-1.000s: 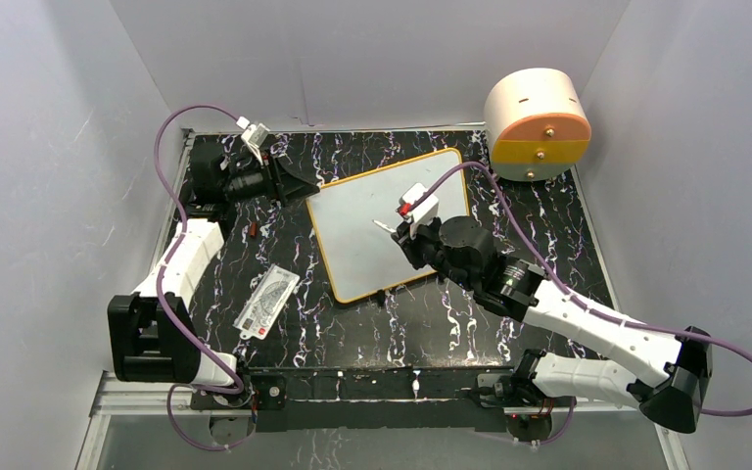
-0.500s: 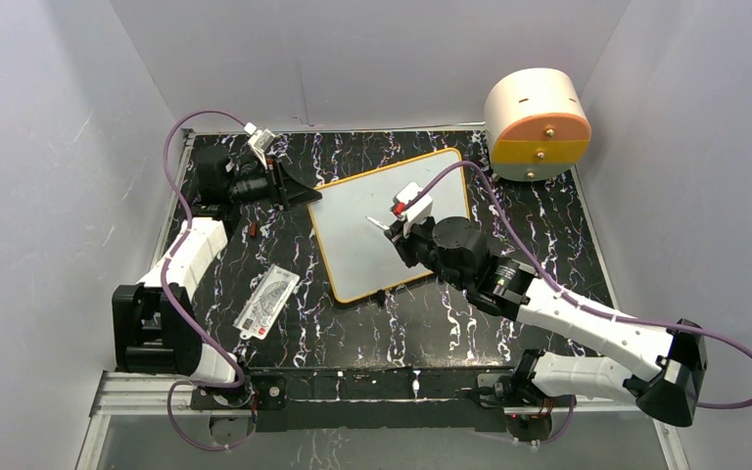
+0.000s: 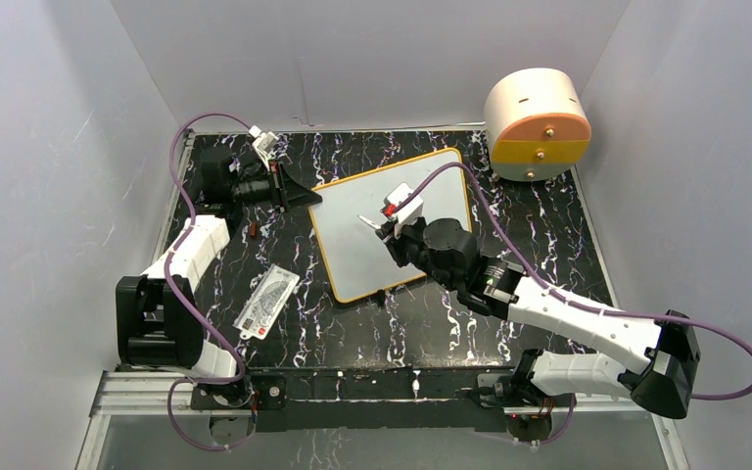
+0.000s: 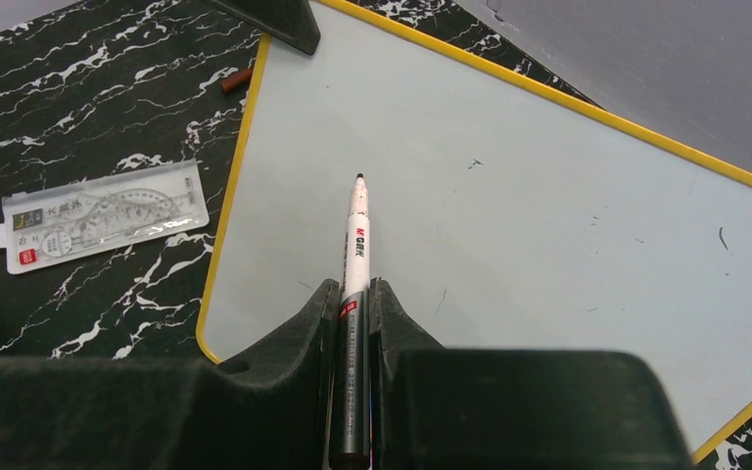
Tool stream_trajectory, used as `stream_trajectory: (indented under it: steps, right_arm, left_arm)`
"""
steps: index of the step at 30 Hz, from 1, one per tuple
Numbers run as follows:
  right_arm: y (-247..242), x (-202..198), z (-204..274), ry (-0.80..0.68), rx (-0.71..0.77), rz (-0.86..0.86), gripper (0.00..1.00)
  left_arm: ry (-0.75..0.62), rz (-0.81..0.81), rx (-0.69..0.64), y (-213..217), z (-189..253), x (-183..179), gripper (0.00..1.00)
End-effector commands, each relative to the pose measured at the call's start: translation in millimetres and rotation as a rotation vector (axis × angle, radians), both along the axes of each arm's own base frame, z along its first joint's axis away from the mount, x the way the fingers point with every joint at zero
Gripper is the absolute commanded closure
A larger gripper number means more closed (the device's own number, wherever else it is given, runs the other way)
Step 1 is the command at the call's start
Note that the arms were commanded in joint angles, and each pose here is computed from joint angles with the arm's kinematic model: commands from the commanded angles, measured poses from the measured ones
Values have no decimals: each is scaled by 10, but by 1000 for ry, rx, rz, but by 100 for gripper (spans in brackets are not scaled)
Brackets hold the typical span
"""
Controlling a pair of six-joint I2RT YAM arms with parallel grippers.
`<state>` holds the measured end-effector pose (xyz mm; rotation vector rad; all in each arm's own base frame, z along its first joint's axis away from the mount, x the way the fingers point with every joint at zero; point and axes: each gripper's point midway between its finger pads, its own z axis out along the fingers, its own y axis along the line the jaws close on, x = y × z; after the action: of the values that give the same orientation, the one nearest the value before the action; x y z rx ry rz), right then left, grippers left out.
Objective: Write a sentence on the whiteboard
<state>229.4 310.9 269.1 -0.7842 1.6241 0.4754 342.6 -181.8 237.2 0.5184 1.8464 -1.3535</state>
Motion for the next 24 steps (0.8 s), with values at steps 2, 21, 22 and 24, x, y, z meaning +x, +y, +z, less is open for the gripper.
stream_trajectory:
  steps: [2,21,22,24]
  right_arm:
    - [93,51,368,-80,94,-8,100]
    - [73,11,390,-79,98,-31,100]
    - [82,8,387,-78,94,-29,100]
    - [82,4,394,-78,95,-32,100]
  left_arm:
    - [-51,-50,-7,-21,138,-100,94]
    - [-86,-21,62,-80,38,-226,100]
    - [-87,-20,64,-77,26,-228,100]
    - [-92,-19,70,-73,13,-231,100]
